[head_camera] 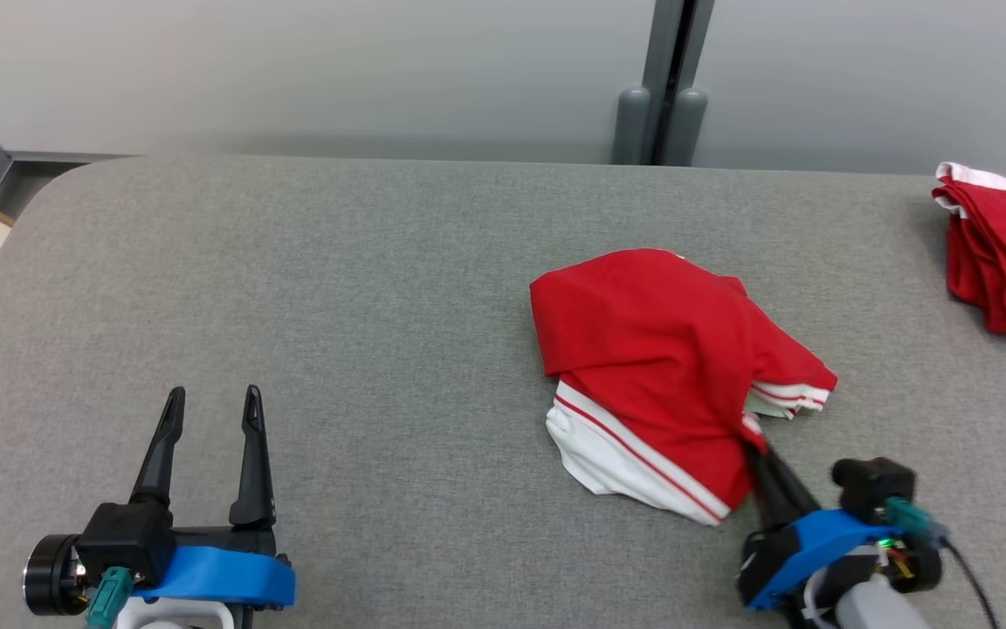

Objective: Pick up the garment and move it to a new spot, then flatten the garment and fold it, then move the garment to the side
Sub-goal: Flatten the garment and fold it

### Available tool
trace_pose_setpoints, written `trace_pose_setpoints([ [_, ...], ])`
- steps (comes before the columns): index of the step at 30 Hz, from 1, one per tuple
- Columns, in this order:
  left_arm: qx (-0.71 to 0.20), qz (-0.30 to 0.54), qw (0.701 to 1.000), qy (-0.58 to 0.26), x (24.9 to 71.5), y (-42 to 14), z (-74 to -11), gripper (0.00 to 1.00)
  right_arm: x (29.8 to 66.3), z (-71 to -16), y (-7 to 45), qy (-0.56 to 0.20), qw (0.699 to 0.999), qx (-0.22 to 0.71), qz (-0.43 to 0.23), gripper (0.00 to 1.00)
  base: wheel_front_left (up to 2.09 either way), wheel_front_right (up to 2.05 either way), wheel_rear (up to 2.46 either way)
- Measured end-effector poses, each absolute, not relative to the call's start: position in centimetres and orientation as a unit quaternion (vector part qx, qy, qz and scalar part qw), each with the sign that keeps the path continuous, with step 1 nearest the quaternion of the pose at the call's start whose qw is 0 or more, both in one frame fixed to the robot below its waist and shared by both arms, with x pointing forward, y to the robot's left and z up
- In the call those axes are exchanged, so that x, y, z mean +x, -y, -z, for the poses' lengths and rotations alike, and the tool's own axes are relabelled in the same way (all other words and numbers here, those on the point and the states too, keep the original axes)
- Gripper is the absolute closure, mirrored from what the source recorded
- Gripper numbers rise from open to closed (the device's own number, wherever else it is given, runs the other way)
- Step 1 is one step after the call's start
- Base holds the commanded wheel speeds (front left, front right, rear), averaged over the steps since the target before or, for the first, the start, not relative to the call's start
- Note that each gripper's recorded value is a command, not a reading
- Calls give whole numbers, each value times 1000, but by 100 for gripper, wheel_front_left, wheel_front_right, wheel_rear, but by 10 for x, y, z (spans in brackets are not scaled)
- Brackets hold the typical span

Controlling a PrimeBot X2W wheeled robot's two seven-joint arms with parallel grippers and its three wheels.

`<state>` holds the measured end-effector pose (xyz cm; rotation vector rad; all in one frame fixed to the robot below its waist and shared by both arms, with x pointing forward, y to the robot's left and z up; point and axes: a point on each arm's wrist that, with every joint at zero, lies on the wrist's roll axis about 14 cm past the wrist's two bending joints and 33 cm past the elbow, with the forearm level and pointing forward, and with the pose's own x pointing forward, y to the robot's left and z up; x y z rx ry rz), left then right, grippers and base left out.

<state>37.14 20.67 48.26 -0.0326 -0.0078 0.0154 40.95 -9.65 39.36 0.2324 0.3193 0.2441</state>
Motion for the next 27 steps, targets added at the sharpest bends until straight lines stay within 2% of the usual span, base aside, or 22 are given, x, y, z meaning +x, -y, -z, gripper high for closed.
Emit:
trace_pose_setpoints([
  [7,-20,14,1000,11,378,-193,-487,0,412,-424,189,-95,992,78,-19,100,0,0,0],
  [16,-25,29,999,12,382,-182,-487,0,397,-461,290,-37,995,25,85,100,0,0,0],
  [21,-29,27,999,12,383,-183,-487,0,402,-485,296,-2,996,6,89,100,0,0,0],
  [27,-30,21,999,14,381,-186,-488,0,425,-520,247,51,998,9,23,100,0,0,0],
])
